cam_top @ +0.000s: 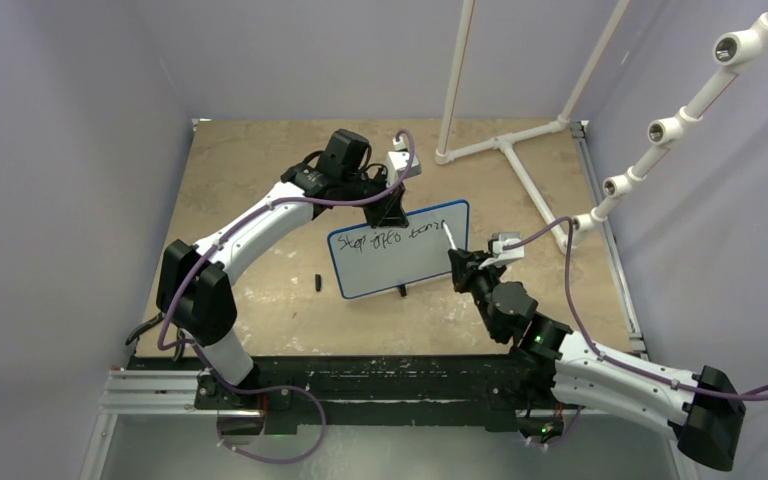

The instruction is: Write a sentence on the whiteboard

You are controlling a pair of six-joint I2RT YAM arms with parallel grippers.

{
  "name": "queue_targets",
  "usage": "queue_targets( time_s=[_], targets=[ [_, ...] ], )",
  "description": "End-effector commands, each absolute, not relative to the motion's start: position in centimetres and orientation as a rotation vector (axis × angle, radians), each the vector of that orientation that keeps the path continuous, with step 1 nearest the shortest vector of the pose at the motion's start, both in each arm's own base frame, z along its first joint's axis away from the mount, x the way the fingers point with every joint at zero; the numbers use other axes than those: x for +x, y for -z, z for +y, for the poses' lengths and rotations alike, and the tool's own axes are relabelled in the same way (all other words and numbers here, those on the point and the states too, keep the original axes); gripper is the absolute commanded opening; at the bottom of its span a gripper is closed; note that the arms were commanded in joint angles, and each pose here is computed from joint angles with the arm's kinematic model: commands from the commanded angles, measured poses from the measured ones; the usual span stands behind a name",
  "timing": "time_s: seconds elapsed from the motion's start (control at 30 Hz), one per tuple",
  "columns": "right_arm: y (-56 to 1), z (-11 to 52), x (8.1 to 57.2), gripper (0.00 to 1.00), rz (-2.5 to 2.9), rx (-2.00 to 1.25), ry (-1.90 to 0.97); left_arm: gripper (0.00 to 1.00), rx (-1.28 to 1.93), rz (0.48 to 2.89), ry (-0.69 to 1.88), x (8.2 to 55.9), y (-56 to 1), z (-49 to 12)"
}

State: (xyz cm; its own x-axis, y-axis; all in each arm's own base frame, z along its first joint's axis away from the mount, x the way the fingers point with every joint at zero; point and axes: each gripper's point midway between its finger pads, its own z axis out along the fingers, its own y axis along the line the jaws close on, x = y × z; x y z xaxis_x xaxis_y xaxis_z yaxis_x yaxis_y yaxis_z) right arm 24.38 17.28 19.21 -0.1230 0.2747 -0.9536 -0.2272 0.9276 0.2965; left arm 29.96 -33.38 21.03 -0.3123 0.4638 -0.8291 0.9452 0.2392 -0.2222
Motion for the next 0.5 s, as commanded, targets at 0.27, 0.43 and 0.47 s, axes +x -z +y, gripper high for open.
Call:
queue_targets(
  time_s=[0.27,0.43,0.47],
  targets=[
    [-21.75,17.14,24.59,0.00,1.584,0.075,-0.459,0.00,1.342,1.921,1.023,27.94,-19.93,-32.87],
    [-21.84,16.90,24.22,0.00,1.586,0.078,-0.476,0.00,1.341,1.916,1.025,27.93,-20.02,-32.90],
    [-21.75,16.78,24.12,0.00,1.588,0.079,-0.477,0.00,1.341,1.918,1.025,27.92,-19.99,-32.90]
  ],
)
